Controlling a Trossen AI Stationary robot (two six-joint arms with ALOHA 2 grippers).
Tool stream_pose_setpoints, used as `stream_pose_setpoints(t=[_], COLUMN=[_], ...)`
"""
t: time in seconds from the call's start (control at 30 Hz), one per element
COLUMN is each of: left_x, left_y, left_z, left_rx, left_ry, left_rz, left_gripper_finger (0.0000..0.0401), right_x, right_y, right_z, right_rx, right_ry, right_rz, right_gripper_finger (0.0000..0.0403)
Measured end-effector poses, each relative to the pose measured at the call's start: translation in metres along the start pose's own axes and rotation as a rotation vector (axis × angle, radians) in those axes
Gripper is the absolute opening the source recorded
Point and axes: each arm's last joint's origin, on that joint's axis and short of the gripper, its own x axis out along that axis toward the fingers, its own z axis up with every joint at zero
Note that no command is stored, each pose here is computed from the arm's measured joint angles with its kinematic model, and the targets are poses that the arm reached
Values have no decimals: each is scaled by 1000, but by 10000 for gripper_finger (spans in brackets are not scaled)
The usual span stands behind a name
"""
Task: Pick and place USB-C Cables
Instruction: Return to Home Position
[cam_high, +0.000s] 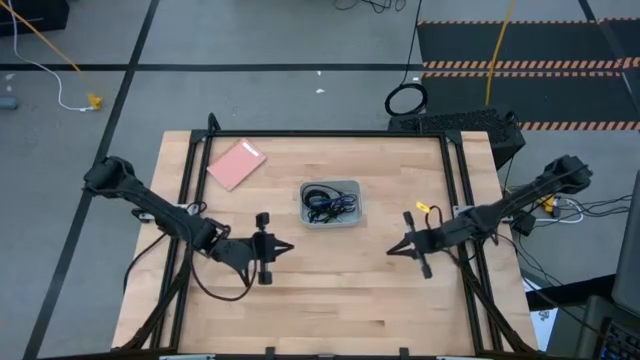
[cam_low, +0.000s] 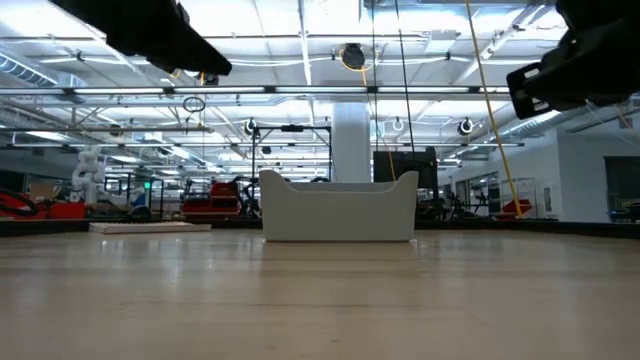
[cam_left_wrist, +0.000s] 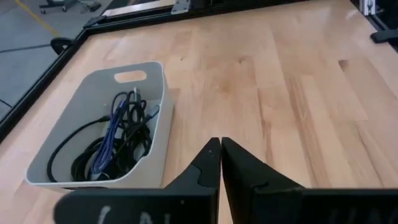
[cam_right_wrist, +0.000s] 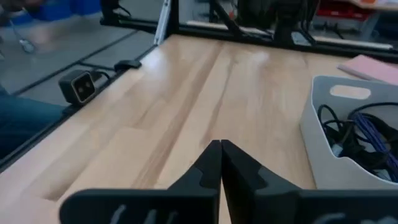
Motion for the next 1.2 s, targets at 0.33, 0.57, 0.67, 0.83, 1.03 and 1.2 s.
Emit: stream_pose_setpoints(t=[0.33,0.57,0.67,0.83,1.03,1.2], left_x=[4,-5,-14,-30,-46,-56], left_y=[1,14,24,40,58,69], left_z=[-24,-33,-35,-44,-60,-71], left_rx=[10,10,-4,-14,-24,-43], left_ry=[-76,-118,-147,-192,-243,-284], left_rz=[-23,-11,3,26,57,88], left_gripper_finger=[6,17,7,10,20,21], right_x=[-19,-23,-24,-23,-25,-30], right_y=[-3,-9,-12,-21,-34,-47], right_z=[-14,-21,-16,-15,-13,-11], right_rx=[-50,-77,-75,-89,-120,-104], right_ry=[-98,-149,-211,-218,-238,-264], right_rz=[27,14,6,-28,-41,-145], right_gripper_finger=[1,0,0,0,0,0])
